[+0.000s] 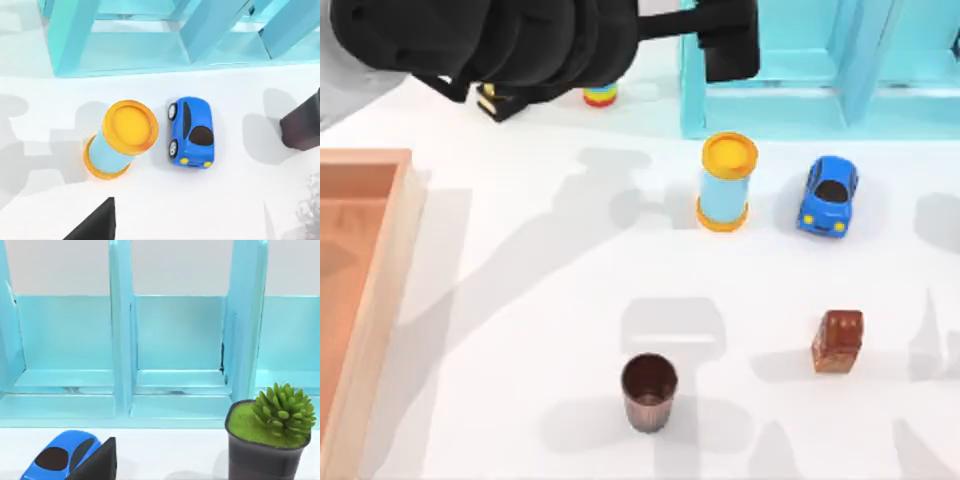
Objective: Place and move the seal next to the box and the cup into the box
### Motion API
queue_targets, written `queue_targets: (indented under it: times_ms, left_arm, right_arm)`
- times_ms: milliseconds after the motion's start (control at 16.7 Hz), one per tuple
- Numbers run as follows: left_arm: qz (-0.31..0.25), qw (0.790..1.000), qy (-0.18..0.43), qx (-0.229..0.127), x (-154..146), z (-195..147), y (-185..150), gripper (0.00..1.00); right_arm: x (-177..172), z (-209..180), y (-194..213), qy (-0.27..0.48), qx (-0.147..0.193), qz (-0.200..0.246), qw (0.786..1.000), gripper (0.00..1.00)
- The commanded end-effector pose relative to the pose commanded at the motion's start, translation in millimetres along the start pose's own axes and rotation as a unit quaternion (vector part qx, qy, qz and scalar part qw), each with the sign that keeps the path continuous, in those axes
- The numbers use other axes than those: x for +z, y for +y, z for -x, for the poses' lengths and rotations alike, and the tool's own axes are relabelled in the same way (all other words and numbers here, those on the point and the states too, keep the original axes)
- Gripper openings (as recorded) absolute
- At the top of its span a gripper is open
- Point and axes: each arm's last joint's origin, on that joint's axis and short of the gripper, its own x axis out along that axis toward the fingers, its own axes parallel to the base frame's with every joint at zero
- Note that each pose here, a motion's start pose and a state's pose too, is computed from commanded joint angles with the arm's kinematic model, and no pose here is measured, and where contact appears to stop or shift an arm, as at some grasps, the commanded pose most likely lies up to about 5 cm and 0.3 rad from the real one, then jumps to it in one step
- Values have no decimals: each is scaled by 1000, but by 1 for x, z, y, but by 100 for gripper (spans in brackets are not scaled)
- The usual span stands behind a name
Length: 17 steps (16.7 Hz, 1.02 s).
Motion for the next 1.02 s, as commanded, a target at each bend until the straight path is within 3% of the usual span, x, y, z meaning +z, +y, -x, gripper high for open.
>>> queue_targets:
  times_ms: [180, 480, 780, 1020]
  left_arm:
    - [11, 994, 103, 30, -12, -66, -55, 100]
    - [20, 968, 221, 116, -67, -147, -114, 100]
    - [28, 941, 271, 200, -115, -191, -136, 100]
    - [35, 928, 284, 240, -133, -204, -139, 100]
  right_arm:
    - [0, 0, 0, 0, 0, 0, 1000, 100]
    - [0, 0, 0, 0, 0, 0, 1000, 100]
    - [0, 0, 0, 0, 0, 0, 1000, 100]
    - [0, 0, 0, 0, 0, 0, 1000, 100]
